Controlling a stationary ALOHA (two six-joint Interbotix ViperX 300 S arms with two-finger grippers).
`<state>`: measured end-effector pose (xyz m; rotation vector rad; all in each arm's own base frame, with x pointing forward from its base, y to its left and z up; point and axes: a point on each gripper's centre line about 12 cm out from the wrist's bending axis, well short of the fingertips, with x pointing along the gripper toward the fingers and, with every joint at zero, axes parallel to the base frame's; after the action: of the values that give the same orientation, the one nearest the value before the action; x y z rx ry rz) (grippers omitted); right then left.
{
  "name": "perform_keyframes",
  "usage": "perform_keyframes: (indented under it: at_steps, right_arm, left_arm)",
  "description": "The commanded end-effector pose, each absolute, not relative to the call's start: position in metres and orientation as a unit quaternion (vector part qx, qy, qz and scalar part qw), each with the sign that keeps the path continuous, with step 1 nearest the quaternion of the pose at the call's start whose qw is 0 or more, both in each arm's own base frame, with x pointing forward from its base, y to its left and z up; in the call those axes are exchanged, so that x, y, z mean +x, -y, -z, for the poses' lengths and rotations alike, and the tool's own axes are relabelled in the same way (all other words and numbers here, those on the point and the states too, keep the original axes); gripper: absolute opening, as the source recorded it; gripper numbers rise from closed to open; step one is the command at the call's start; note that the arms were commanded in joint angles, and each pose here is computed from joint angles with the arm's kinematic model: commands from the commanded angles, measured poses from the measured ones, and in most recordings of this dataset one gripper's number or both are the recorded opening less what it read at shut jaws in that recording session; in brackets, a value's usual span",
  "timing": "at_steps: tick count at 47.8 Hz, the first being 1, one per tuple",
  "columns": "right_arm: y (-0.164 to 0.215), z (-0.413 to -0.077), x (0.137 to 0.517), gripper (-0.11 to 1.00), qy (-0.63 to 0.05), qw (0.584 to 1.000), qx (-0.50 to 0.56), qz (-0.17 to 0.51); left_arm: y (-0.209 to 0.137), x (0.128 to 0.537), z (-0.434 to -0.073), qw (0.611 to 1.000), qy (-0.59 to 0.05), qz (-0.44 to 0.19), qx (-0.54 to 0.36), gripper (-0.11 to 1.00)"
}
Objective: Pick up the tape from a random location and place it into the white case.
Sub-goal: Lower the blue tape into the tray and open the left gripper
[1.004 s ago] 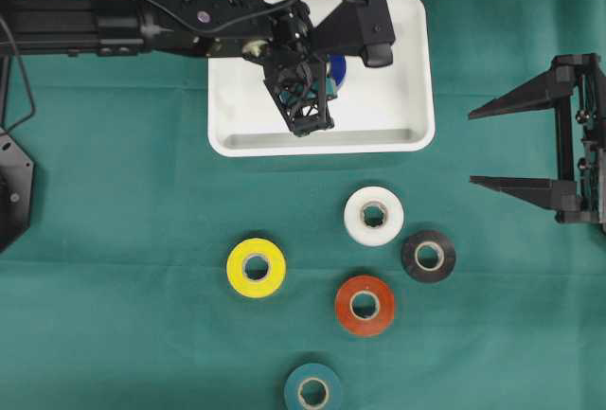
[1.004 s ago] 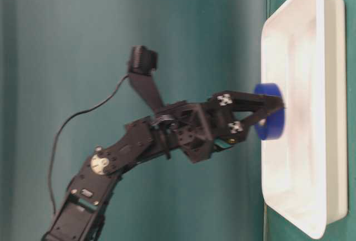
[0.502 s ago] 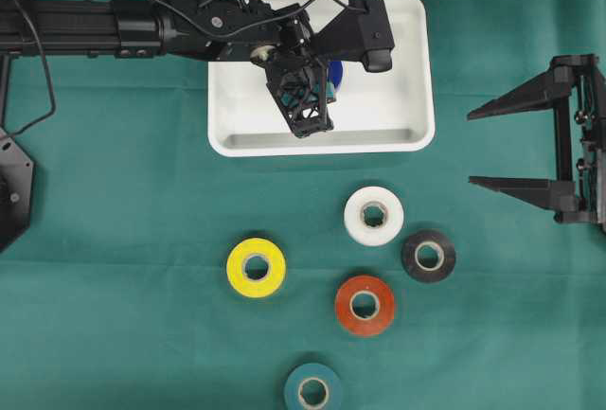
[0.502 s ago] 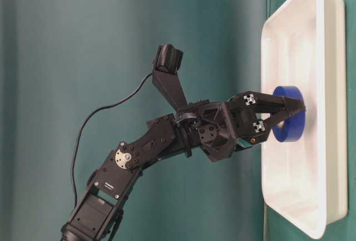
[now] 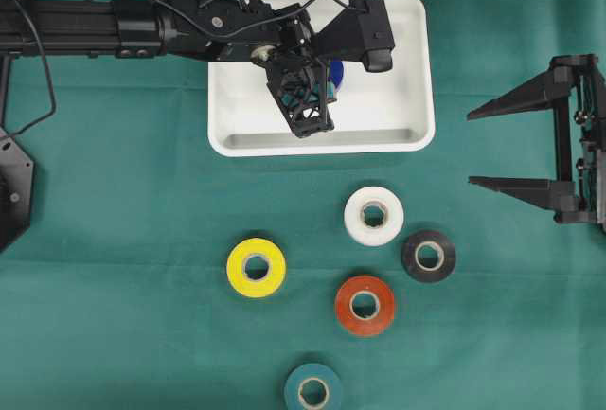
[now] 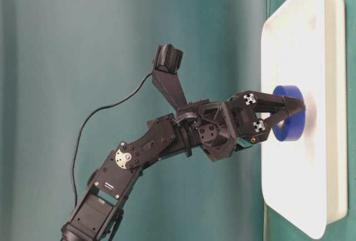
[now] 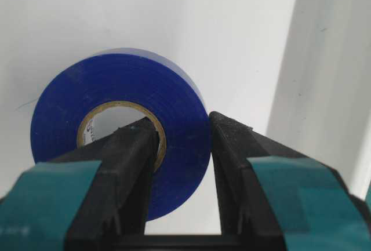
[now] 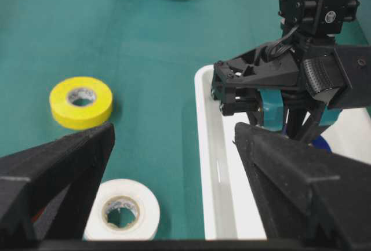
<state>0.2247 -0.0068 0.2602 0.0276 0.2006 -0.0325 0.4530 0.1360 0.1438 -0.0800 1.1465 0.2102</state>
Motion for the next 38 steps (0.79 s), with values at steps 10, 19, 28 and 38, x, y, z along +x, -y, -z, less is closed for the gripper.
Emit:
perform_keyframes:
  at_steps: [10, 19, 28, 38]
  right_arm:
    - [0.007, -0.27, 0.228, 0.92, -0.086, 0.996, 0.013, 0.017]
    - [0.007, -0.27, 0.228, 0.92, -0.088, 0.996, 0.013, 0.017]
    - [0.007, -0.27, 0.228, 0.92, -0.088, 0.996, 0.014, 0.017]
    - [0.007, -0.27, 0.228, 0.92, -0.087, 0.996, 0.014, 0.017]
  left_arm:
    - [-0.139, 0.452, -0.155, 0.841, -0.53, -0.105, -0.04, 0.6]
    - [-0.141, 0.45, -0.155, 0.84, -0.531, -0.106, -0.04, 0.91]
    - [-0.14, 0.449, -0.162, 0.842, -0.527, -0.106, -0.039, 0.85]
    - [-0.138, 0.444, -0.199, 0.856, -0.504, -0.107, -0.032, 0.86]
